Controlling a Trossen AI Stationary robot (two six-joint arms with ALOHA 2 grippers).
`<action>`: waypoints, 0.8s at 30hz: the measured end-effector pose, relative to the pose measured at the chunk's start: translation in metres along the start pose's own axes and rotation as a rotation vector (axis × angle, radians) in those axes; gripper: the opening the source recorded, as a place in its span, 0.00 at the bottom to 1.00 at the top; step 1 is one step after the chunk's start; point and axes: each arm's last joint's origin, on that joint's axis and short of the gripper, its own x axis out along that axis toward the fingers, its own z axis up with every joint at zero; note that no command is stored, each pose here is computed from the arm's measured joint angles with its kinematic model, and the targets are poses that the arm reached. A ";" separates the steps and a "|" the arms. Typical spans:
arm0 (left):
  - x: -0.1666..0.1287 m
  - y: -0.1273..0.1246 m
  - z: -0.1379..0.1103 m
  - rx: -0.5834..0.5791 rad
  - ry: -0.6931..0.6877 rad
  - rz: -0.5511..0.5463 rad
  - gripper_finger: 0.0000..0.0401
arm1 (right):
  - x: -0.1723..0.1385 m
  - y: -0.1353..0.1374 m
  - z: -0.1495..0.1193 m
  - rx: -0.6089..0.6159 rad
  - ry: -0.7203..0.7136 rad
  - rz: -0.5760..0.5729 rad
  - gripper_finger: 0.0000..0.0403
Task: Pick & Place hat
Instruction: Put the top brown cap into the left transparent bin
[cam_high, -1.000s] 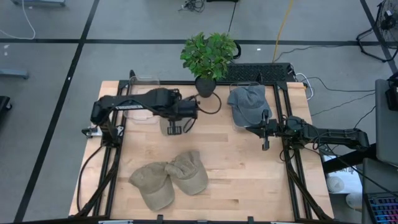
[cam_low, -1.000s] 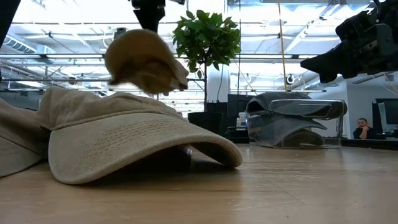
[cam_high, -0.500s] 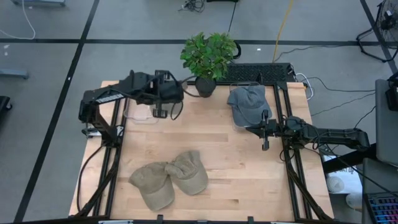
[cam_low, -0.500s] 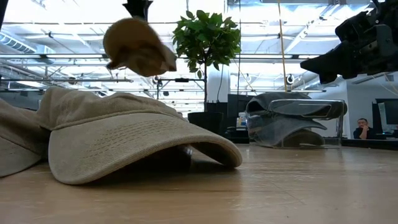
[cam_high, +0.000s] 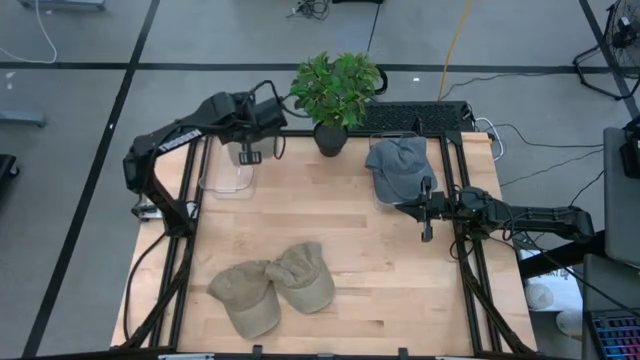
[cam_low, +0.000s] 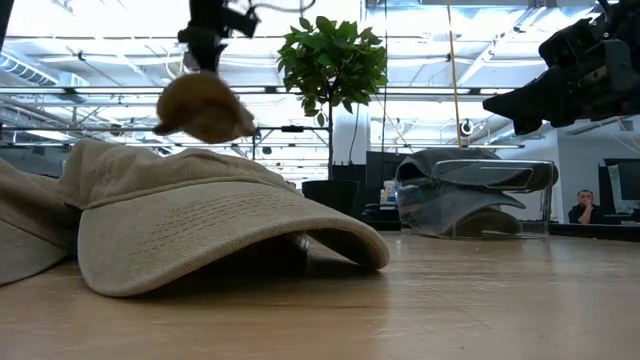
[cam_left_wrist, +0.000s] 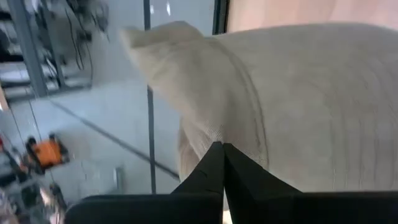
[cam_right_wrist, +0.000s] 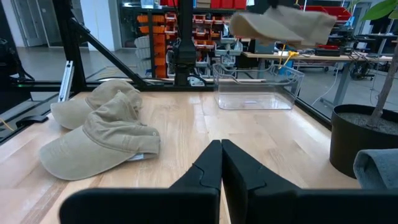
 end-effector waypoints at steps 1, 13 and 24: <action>0.007 -0.001 -0.002 0.000 0.029 -0.008 0.00 | 0.000 0.000 0.000 0.000 0.000 0.000 0.00; 0.053 -0.033 -0.047 0.055 0.239 -0.064 0.00 | 0.000 0.000 0.000 0.000 0.000 0.000 0.00; 0.087 -0.076 -0.050 0.358 0.335 0.113 0.00 | 0.000 0.000 0.000 0.000 0.000 0.000 0.00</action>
